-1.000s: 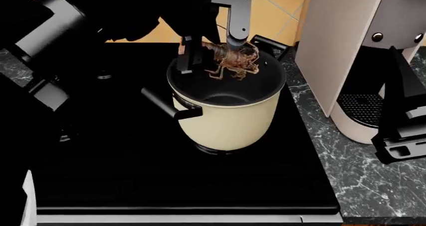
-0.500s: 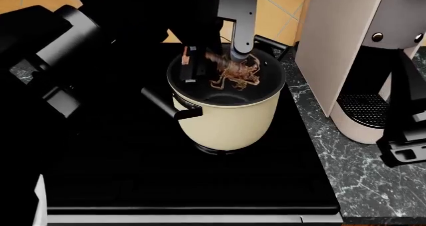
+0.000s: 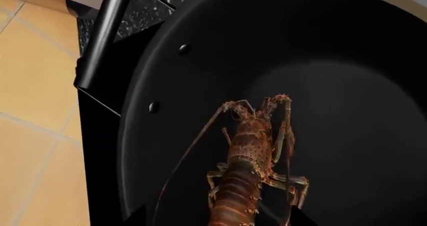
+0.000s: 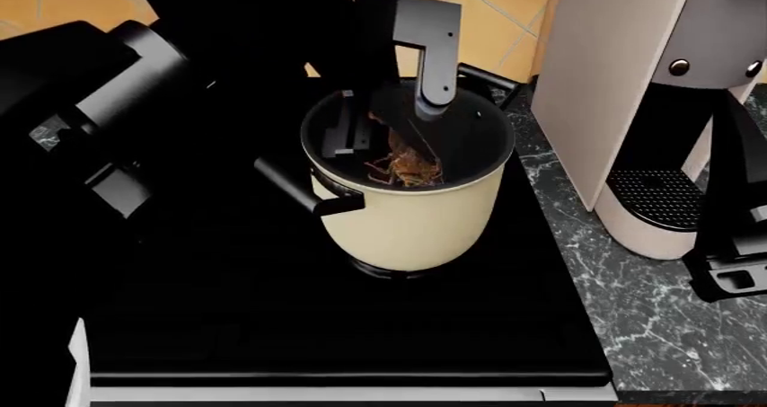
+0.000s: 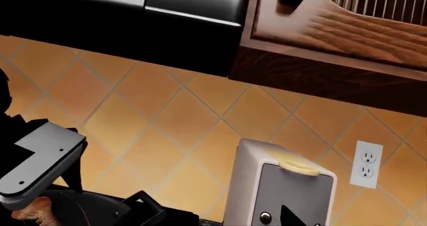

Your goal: Frozen meat rests on a plate on the counter. Retrieve the meat and place it in a pot on a burner. Then turn the burner on.

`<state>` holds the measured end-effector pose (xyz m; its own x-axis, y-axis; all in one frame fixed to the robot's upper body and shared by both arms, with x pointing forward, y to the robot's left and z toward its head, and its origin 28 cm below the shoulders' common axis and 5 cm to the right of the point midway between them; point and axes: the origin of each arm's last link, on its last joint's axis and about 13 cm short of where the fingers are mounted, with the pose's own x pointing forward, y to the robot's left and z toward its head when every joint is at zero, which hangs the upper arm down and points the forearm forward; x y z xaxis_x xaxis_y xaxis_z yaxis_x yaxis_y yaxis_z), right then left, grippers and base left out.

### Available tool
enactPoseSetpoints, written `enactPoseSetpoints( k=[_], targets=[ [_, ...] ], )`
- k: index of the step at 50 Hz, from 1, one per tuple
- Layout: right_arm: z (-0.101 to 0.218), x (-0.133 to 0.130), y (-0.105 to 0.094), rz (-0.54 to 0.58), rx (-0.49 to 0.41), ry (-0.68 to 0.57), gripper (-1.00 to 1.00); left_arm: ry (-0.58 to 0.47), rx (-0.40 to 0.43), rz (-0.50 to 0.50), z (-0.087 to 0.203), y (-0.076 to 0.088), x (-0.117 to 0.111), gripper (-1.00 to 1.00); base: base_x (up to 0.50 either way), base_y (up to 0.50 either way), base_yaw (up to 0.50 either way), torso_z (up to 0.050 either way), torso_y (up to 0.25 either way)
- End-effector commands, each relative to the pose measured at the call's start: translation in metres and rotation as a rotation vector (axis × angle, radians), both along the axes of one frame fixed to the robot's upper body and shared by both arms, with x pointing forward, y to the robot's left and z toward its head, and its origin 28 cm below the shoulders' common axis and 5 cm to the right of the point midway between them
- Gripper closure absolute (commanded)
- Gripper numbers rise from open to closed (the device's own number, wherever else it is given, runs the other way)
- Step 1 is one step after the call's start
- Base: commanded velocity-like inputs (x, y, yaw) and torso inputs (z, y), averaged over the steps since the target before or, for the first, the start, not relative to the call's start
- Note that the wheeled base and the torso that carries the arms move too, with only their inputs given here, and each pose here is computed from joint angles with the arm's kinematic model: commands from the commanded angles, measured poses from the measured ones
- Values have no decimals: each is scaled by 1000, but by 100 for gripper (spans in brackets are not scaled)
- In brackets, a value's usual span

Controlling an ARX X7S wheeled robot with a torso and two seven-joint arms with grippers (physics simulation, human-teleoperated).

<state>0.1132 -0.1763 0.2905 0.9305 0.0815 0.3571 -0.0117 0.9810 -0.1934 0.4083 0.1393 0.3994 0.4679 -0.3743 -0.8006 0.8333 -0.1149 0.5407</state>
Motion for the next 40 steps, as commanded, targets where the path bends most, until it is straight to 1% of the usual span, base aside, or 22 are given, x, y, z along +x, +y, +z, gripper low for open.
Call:
enactPoseSetpoints(
  k=[1,8,10,16,20,23,35,38,40],
  targets=[
    [-1,0,-1,-2,4,1,-100,-25,-3,18,3,2,0,-100,0,0,0,0,0],
    [-1,0,0,3,2,2,-100,-33,-23,14,8,2,-2,-100,0,0,0,0,0],
    [-1,0,0,4,3,2,-100,-37,-56,0,13,1,-4,-100,0,0,0,0,0],
    [-1,2,1,12,3,5,-100,-60,-108,-24,29,0,-9,-100,0,0,0,0,0],
    [-2,5,1,13,-7,21,-100,-69,-175,-48,43,3,-13,-100,0,0,0,0,0],
    [0,5,1,15,-14,26,-100,-77,-201,-52,50,7,-16,-100,0,0,0,0,0],
    [8,5,5,41,-37,13,-100,-110,-234,-35,61,25,-32,-100,0,0,0,0,0],
    [9,5,6,50,-41,13,-100,-110,-253,-27,62,32,-36,-100,0,0,0,0,0],
    [10,6,7,58,-45,13,-100,-108,-283,-23,62,37,-40,-100,0,0,0,0,0]
  ],
)
